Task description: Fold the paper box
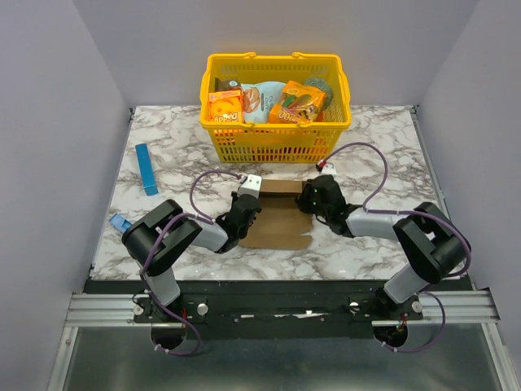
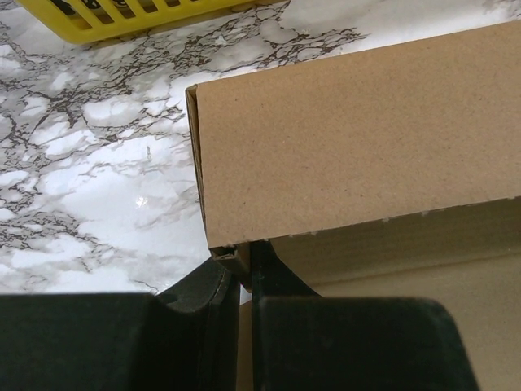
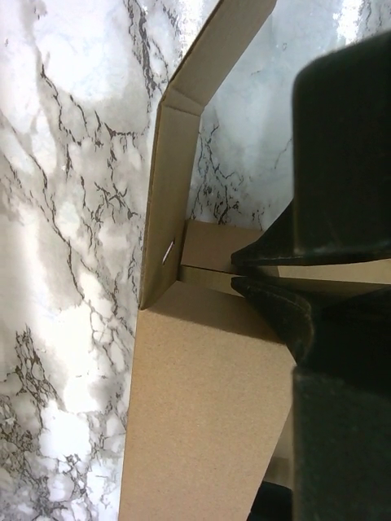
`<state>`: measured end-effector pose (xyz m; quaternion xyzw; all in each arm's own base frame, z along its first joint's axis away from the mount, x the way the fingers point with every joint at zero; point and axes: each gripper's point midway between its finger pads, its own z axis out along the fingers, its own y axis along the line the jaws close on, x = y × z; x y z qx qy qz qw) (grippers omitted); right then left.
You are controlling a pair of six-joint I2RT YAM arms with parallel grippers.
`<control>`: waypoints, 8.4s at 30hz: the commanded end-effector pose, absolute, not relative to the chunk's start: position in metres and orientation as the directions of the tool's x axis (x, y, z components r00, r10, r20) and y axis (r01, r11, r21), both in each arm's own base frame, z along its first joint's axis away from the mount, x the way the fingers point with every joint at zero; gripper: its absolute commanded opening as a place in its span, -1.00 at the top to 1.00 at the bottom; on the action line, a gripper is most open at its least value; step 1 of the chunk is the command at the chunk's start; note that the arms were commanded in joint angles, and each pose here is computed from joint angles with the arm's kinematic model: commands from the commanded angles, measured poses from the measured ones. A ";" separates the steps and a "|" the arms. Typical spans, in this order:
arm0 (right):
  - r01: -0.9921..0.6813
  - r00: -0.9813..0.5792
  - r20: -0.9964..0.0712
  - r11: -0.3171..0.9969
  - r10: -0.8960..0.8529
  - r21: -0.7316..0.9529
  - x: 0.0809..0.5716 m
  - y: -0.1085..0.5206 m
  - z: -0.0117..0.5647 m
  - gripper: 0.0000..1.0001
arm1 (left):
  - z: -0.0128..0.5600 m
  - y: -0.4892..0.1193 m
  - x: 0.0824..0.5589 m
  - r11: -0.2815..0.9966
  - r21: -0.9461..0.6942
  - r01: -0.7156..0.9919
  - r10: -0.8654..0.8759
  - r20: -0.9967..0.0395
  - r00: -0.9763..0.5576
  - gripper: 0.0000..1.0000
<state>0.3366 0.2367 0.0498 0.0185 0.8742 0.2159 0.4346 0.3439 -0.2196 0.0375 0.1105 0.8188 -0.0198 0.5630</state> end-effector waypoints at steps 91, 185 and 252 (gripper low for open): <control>-0.091 -0.768 -0.557 0.807 0.316 0.584 0.271 0.198 0.044 -0.01 | 0.047 -0.204 0.351 0.964 0.171 0.205 0.234 -0.911 -0.340 1.00; -0.583 -0.580 -0.814 0.710 -0.024 0.394 0.310 0.225 0.062 -0.28 | 0.043 -0.208 0.351 0.956 0.177 0.232 0.250 -0.908 -0.336 1.00; -0.644 -0.412 -0.911 0.717 -0.031 0.267 0.429 0.262 0.086 -0.33 | 0.042 -0.219 0.346 0.933 0.173 0.316 0.273 -0.911 -0.307 1.00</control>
